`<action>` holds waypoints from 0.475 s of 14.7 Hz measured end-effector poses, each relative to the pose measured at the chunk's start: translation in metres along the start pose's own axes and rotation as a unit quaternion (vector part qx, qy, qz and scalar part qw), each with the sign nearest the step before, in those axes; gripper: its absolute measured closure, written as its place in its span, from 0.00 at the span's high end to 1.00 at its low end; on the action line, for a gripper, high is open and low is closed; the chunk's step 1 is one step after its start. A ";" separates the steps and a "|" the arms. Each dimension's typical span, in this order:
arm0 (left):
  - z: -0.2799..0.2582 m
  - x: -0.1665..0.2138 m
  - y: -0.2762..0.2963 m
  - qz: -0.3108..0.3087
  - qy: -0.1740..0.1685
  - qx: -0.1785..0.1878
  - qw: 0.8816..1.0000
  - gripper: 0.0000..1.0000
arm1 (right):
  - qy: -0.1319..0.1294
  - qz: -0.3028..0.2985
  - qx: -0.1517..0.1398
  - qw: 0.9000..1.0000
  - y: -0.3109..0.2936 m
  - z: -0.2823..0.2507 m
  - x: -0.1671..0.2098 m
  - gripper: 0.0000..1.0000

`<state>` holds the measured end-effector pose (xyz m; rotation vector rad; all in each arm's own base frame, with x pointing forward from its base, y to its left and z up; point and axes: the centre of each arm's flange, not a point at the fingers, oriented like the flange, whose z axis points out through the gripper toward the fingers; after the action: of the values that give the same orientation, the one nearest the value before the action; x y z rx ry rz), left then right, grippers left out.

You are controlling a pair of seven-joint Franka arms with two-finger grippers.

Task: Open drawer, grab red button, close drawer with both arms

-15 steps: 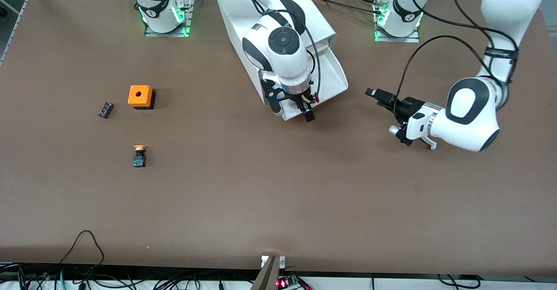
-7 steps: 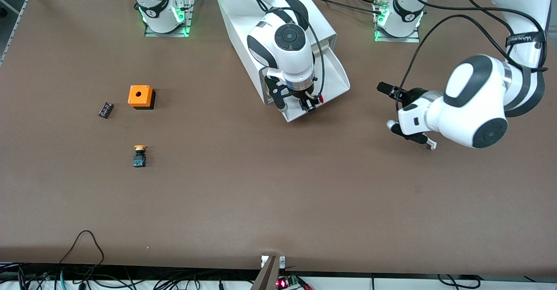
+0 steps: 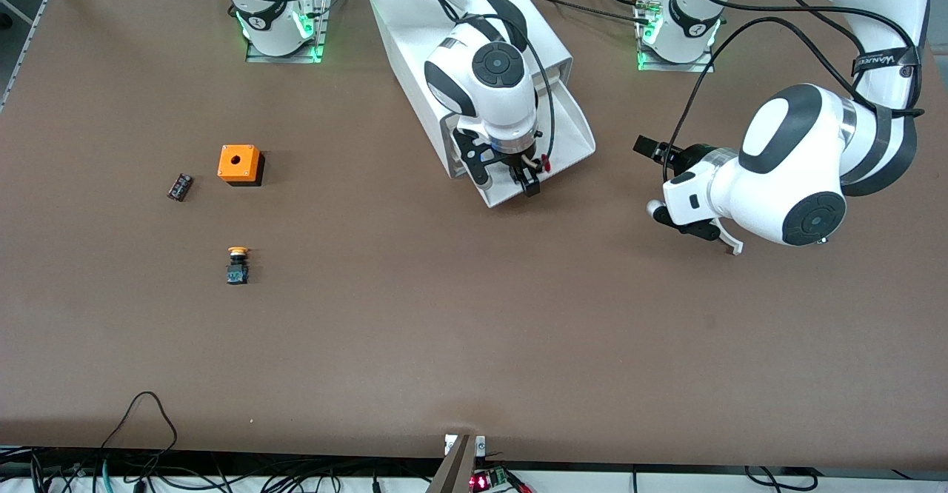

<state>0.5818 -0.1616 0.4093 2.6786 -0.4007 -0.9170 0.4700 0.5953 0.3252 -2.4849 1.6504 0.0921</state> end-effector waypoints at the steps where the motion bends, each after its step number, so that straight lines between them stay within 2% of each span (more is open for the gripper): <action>1: 0.000 0.000 0.000 0.000 0.000 0.000 1.000 1.00 | 0.000 0.002 0.000 1.000 0.000 0.000 0.000 0.96; 5: 0.000 0.000 0.000 0.000 -0.001 0.000 1.000 1.00 | 0.000 0.004 0.000 1.000 0.000 0.000 0.000 0.94; 6: 0.000 0.000 0.000 0.000 -0.001 0.000 1.000 1.00 | 0.000 0.004 0.000 1.000 0.000 0.000 0.000 0.86; 7: 0.000 0.000 0.000 0.000 -0.001 0.000 1.000 1.00 | 0.000 0.004 0.000 1.000 0.000 0.000 -0.001 0.72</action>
<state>0.5815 -0.1615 0.4092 2.6781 -0.4001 -0.9203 0.4695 0.5957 0.3253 -2.4788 1.6593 0.0927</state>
